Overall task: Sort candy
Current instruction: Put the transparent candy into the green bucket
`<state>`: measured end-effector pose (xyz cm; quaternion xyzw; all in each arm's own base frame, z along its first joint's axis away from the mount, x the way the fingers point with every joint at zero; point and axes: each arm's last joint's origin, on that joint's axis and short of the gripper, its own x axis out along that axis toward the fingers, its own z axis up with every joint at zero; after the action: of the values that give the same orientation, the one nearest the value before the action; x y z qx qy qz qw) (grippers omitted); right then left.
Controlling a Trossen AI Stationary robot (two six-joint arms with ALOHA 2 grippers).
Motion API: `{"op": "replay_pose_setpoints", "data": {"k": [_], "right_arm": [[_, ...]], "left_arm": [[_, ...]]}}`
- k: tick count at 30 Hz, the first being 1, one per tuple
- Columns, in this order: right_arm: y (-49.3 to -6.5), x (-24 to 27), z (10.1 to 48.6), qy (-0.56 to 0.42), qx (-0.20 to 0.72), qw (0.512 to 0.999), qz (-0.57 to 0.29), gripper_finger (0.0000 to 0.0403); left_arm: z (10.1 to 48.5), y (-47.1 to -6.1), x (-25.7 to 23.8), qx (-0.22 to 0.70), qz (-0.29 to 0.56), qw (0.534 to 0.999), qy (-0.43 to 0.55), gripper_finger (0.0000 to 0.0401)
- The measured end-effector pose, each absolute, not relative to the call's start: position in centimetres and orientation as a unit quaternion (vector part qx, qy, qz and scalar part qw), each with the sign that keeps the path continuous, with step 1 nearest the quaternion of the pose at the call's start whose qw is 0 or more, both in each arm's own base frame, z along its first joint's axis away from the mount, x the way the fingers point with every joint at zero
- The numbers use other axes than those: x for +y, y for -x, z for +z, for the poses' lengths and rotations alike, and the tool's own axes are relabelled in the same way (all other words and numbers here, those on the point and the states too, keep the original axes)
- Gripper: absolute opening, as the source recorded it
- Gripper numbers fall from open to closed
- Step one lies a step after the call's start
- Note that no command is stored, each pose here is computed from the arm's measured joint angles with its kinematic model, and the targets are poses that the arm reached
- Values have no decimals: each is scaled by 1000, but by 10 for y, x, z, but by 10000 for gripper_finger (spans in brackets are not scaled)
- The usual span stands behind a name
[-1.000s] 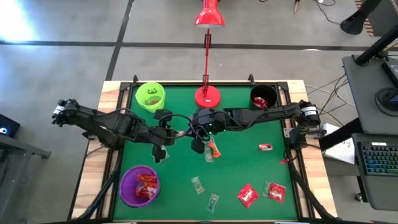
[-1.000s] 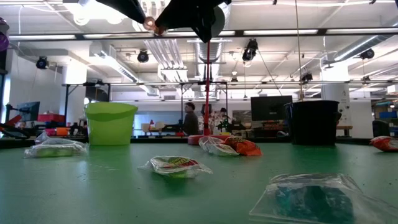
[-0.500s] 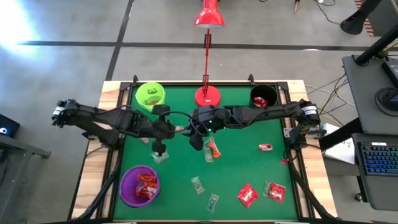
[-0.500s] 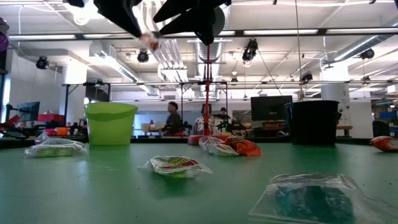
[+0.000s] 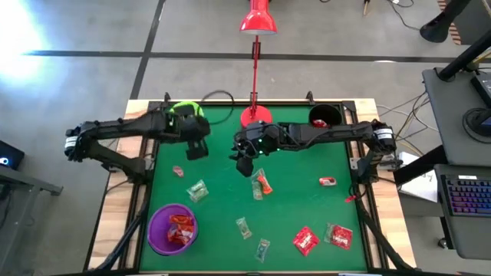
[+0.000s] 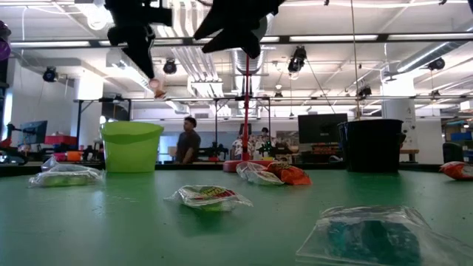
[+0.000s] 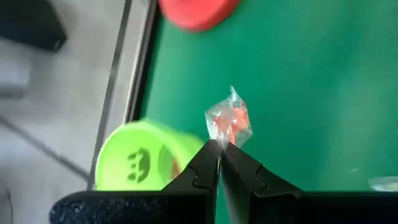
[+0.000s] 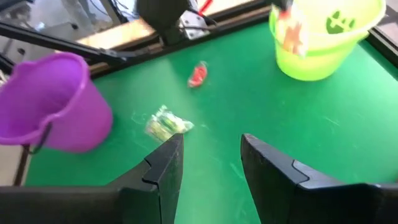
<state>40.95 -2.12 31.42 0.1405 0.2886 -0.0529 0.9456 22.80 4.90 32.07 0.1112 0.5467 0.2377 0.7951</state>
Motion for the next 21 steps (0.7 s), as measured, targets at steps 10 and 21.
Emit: {"op": "replay_pose_setpoints", "data": {"k": [10,21], "right_arm": [[-402,-53,309,-131,317,935,-88,153],[-395,-85,307,-113,330,930,-114,153]], "left_arm": [[319,-204,105,577,330,746,-42,0],[317,-180,135,615,358,702,-19,0]]}}
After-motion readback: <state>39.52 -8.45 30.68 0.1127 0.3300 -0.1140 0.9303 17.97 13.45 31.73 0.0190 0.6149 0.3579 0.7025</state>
